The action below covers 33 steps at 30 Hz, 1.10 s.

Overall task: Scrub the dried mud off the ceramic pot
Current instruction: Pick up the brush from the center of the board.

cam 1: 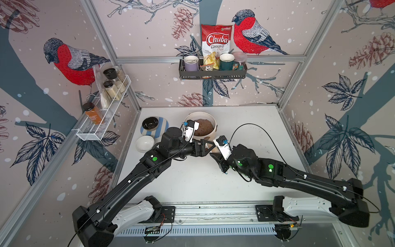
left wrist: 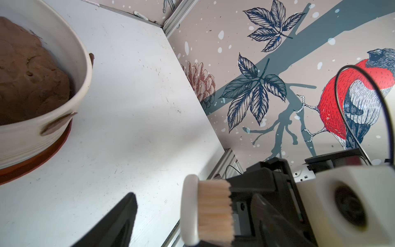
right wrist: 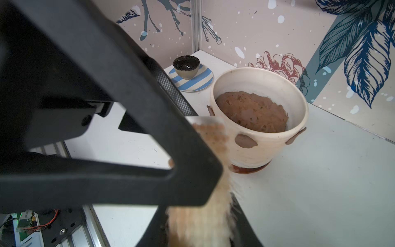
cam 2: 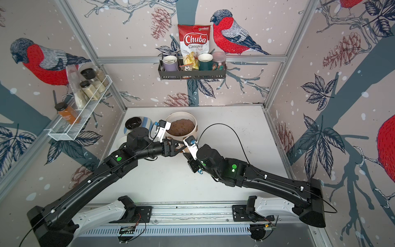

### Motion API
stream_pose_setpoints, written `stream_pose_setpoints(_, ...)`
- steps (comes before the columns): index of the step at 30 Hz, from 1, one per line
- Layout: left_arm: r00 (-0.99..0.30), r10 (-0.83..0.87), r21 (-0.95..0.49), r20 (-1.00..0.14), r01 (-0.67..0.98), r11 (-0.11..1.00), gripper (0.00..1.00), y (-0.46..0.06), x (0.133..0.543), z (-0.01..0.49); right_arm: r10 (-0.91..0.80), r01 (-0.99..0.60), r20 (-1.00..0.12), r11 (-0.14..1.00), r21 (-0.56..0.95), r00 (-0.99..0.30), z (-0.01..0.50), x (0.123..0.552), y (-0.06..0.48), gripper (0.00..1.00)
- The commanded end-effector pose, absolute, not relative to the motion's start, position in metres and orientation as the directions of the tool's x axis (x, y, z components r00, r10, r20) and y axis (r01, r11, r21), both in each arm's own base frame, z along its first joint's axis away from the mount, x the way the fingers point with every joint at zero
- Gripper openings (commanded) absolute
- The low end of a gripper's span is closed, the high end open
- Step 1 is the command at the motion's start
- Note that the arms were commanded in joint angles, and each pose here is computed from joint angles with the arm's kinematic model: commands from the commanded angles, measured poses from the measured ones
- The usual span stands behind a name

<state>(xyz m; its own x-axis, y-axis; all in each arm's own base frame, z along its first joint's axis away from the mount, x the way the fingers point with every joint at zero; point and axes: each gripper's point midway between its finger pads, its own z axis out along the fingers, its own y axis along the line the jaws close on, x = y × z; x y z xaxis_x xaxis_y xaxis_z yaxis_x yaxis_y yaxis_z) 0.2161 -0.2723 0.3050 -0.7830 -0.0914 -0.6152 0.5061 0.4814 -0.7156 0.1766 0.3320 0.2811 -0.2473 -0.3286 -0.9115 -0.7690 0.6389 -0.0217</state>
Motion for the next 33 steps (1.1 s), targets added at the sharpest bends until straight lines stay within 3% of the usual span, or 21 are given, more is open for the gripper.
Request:
stream_pose_setpoints(1,-0.772,-0.086,-0.720,-0.629,0.537,0.440,0.78,-0.277,0.211,0.309,-0.293,-0.772,-0.934,0.635,-0.031,-0.204,0.298,0.178,0.340,0.21)
stream_pose_setpoints(5,-0.762,-0.100,-0.733,-0.640,0.565,0.380,0.69,-0.280,0.207,0.323,-0.295,-0.785,-0.935,0.619,-0.028,-0.199,0.300,0.175,0.348,0.21)
stream_pose_setpoints(10,-0.759,-0.129,-0.751,-0.638,0.577,0.322,0.43,-0.282,0.202,0.328,-0.290,-0.791,-0.935,0.612,-0.019,-0.202,0.301,0.175,0.354,0.22)
stream_pose_setpoints(13,-0.764,-0.141,-0.763,-0.629,0.573,0.298,0.36,-0.283,0.201,0.331,-0.291,-0.797,-0.935,0.604,-0.017,-0.201,0.300,0.174,0.357,0.24)
stream_pose_setpoints(15,-0.766,-0.153,-0.773,-0.625,0.577,0.265,0.30,-0.284,0.199,0.336,-0.300,-0.802,-0.931,0.597,-0.012,-0.209,0.297,0.173,0.357,0.32)
stream_pose_setpoints(17,-0.766,-0.151,-0.774,-0.625,0.584,0.245,0.20,-0.286,0.198,0.339,-0.299,-0.803,-0.927,0.596,0.003,-0.226,0.295,0.172,0.357,0.47)
stream_pose_setpoints(21,-0.768,-0.158,-0.779,-0.620,0.581,0.235,0.18,-0.286,0.197,0.342,-0.294,-0.839,-0.915,0.538,0.080,-0.277,0.292,0.159,0.358,0.86)
stream_pose_setpoints(23,-0.763,-0.164,-0.777,-0.625,0.587,0.228,0.18,-0.286,0.198,0.345,-0.303,-0.870,-0.897,0.469,0.153,-0.322,0.291,0.145,0.355,1.00)
stream_pose_setpoints(27,-0.767,-0.178,-0.785,-0.617,0.581,0.217,0.18,-0.286,0.200,0.348,-0.280,-0.880,-0.857,0.339,0.333,-0.432,0.293,0.126,0.341,0.99)
stream_pose_setpoints(33,-0.777,-0.207,-0.804,-0.595,0.574,0.158,0.18,-0.287,0.203,0.361,-0.181,-0.840,-0.851,0.353,0.412,-0.494,0.285,0.129,0.303,1.00)
